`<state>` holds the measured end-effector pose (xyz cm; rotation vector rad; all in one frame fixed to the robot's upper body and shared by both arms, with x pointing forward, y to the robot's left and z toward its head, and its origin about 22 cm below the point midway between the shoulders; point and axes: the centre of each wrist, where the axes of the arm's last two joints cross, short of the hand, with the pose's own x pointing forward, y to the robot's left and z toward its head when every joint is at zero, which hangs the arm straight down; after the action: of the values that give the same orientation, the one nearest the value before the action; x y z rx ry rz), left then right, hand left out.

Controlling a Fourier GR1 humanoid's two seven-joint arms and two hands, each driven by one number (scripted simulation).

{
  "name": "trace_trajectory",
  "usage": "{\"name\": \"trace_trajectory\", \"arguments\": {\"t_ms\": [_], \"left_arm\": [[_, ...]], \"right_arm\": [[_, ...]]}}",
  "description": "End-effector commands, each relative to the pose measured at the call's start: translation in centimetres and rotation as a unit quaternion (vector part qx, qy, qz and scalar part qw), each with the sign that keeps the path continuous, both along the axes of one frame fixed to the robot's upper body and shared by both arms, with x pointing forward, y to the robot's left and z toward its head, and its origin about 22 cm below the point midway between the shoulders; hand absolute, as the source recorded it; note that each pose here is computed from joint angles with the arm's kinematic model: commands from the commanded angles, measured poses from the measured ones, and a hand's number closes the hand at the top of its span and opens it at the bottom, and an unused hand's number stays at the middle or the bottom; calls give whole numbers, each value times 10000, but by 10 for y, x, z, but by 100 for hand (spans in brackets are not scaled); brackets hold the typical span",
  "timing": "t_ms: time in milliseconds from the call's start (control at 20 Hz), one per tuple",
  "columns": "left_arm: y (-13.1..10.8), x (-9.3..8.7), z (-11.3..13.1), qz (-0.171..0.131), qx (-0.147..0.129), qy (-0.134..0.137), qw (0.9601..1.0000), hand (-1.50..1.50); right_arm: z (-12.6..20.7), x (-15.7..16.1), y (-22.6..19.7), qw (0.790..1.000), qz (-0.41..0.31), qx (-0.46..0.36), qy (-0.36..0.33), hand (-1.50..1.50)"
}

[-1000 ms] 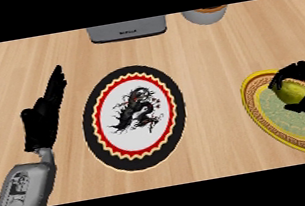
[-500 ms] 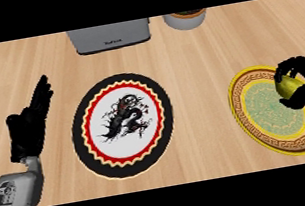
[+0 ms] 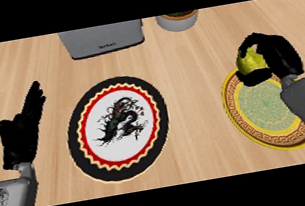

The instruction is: Pick the pear from the plate and place it in the plate

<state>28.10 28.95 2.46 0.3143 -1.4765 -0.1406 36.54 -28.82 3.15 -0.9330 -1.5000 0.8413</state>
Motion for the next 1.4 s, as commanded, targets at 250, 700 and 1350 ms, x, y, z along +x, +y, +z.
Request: {"name": "trace_trajectory", "arguments": {"t_ms": [250, 700, 1350], "left_arm": [[-11, 1, 7, -156, -95, -115, 9998, 0], [-31, 17, 8, -643, -105, -310, 9974, 0], [-50, 35, 24, -817, -96, -349, 9960, 0]], "right_arm": [[39, -43, 152, 9929, 670, 745, -643, 150], [84, -96, 253, 9959, 410, 733, -322, 150], [8, -60, 289, 9964, -336, 74, 780, 150]]}}
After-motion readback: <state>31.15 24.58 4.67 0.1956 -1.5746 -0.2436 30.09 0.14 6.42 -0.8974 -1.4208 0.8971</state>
